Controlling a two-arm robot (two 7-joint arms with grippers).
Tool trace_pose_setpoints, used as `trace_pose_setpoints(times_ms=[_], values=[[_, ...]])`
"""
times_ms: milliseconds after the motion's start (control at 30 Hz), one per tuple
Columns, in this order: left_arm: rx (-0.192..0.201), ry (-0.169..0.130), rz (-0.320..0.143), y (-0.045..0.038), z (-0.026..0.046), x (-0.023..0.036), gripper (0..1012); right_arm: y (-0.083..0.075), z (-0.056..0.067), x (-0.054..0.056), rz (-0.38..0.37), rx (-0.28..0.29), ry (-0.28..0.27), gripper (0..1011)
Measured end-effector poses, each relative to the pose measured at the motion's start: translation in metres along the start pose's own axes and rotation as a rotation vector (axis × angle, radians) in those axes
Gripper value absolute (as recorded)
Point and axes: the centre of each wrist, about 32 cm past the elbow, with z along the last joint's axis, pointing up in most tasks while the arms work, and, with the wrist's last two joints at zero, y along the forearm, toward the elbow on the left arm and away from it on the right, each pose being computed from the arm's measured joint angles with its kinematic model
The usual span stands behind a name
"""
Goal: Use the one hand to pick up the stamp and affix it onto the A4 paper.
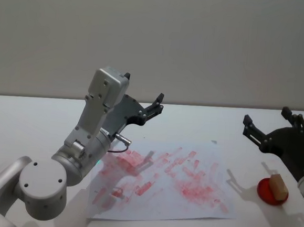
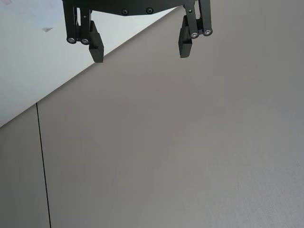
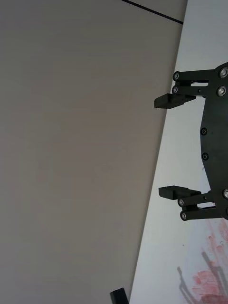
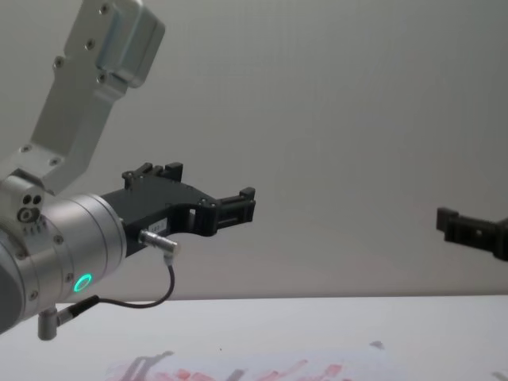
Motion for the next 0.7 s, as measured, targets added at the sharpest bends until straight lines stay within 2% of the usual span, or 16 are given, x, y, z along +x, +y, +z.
trace_pose_setpoints(times_ms=[200,700], values=[[0.000,0.000,0.000,0.0000,0.0000,0.0000,1001,0.0019,0.0021,-0.0033,-0.005,0.035,0.007,1001],[0.000,0.000,0.000,0.0000,0.0000,0.0000,1001,0.0020,0.0022,-0.0035,-0.006,0.038,0.008,1001]])
